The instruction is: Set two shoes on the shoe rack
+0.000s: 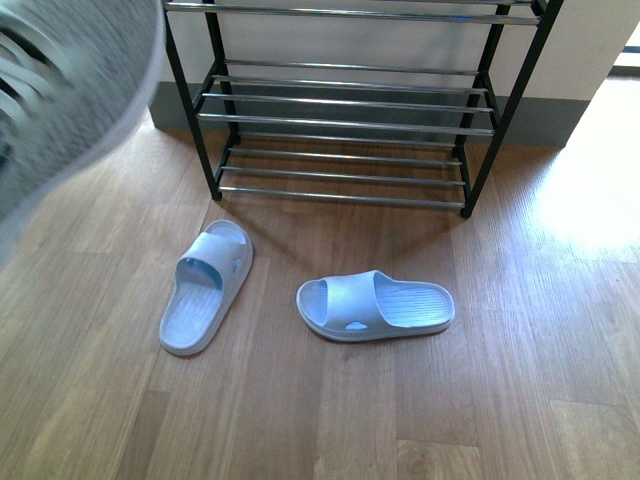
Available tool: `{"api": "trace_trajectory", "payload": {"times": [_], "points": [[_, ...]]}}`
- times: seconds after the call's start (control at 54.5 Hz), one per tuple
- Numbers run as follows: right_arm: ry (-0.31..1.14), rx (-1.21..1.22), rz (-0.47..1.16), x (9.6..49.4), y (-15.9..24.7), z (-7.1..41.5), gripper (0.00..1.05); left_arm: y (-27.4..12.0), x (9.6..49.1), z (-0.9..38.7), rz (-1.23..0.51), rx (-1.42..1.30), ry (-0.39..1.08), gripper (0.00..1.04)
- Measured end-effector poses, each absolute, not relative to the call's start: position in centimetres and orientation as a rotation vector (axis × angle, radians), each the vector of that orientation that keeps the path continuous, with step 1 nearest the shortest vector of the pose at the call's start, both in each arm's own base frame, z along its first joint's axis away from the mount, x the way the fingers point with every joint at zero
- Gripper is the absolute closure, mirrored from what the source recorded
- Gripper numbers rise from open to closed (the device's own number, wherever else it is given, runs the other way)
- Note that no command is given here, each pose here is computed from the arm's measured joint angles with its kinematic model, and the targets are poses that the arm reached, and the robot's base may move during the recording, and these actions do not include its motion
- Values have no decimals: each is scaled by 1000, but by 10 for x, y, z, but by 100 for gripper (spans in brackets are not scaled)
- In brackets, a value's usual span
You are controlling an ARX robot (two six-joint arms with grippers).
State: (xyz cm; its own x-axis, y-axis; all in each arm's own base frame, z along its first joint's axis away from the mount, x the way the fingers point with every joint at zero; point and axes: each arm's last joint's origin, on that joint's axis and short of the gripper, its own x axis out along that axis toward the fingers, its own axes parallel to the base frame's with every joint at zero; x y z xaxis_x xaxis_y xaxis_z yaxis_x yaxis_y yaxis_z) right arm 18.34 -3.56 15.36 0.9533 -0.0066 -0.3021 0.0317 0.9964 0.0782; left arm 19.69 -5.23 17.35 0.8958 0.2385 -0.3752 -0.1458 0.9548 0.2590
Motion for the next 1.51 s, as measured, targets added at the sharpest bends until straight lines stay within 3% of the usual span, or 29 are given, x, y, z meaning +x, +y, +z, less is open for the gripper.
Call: {"api": "trace_trajectory", "payload": {"times": [0.239,1.505], "points": [[306,82,-19,183,-36,154,103,-46,161,212,250,192,283,103],[308,82,-22,183,-36,153,103,-47,160,211,244,199,287,103]]}}
